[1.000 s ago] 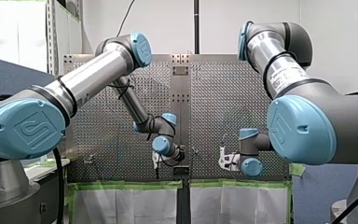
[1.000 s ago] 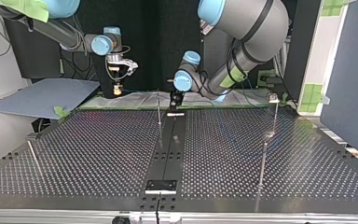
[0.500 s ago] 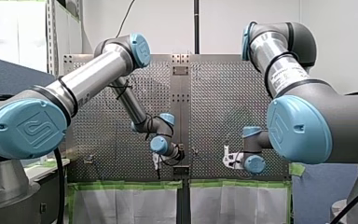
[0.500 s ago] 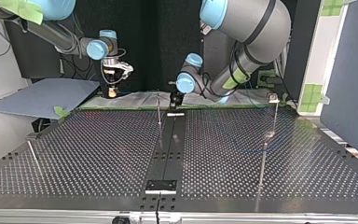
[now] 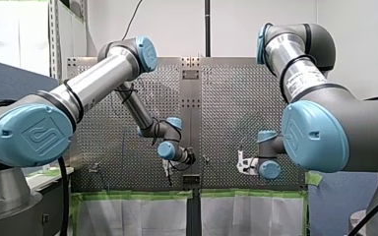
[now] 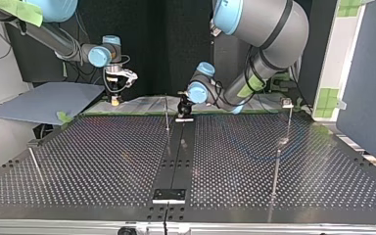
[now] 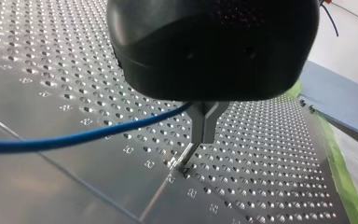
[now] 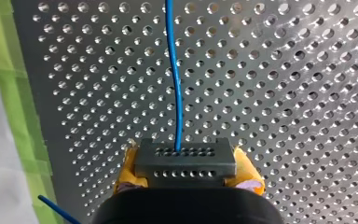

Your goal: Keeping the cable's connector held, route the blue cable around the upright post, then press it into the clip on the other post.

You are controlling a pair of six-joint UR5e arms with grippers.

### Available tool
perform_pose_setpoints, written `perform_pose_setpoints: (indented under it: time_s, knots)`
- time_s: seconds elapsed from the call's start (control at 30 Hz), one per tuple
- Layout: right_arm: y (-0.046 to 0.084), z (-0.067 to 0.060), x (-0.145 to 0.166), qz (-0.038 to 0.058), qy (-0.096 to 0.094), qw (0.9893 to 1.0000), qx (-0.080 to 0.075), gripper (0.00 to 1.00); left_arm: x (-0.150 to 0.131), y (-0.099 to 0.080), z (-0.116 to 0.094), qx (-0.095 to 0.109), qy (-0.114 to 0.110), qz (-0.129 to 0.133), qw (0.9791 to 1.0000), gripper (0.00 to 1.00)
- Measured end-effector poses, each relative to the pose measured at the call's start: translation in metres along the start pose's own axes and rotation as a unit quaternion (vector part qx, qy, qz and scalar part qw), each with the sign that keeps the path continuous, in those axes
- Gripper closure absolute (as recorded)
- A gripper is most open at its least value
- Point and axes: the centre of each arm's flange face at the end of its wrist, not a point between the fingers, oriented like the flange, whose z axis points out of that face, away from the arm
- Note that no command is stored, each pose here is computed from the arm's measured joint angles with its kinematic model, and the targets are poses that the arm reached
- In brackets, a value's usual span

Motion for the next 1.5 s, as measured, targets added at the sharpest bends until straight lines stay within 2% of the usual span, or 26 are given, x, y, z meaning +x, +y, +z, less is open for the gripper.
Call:
perform_pose_setpoints:
  time_s: [0.3,0.6,0.93,1.2,1.27,1.3,1.37,1.4,1.43,1.47,1.5]
  knots:
    - [0.003,0.017,0.012,-0.0006,0.008,1.0,0.002,1.0,-0.005,0.006,0.002,-0.013,-0.014,0.009,0.9998,1.0]
    - [0.003,0.036,0.028,-0.0019,0.012,0.9999,0.008,1.0,-0.013,0.01,0.005,-0.033,-0.046,0.021,0.9981,1.0]
    - [0.003,0.041,0.032,-0.0027,0.016,0.9997,0.016,1.0,-0.018,0.013,0.007,-0.049,-0.068,0.028,0.9961,1.0]
    - [0.005,0.046,0.036,-0.0008,0.025,0.9994,0.023,1.0,-0.02,0.012,0.01,-0.045,-0.081,0.027,0.9954,1.0]
    - [0.005,0.046,0.036,-0.0007,0.026,0.9994,0.023,1.0,-0.02,0.011,0.01,-0.044,-0.081,0.027,0.9954,0.9]
    - [0.005,0.046,0.036,-0.0008,0.026,0.9994,0.023,1.0,-0.02,0.011,0.01,-0.042,-0.081,0.028,0.9954,0.9]
    - [0.005,0.047,0.037,-0.001,0.026,0.9994,0.023,1.0,-0.019,0.008,0.01,-0.038,-0.08,0.029,0.9957,0.6]
    - [0.005,0.047,0.037,-0.0011,0.026,0.9994,0.023,1.0,-0.018,0.008,0.01,-0.036,-0.079,0.029,0.9958,0.6]
    - [0.005,0.047,0.037,-0.0012,0.026,0.9994,0.023,1.0,-0.018,0.007,0.01,-0.034,-0.078,0.029,0.9959,0.47]
    - [0.005,0.047,0.037,-0.0015,0.026,0.9994,0.023,1.0,-0.018,0.006,0.01,-0.032,-0.078,0.029,0.996,0.27]
    - [0.005,0.047,0.037,-0.0016,0.025,0.9994,0.023,1.0,-0.017,0.006,0.01,-0.031,-0.078,0.03,0.9961,0.27]
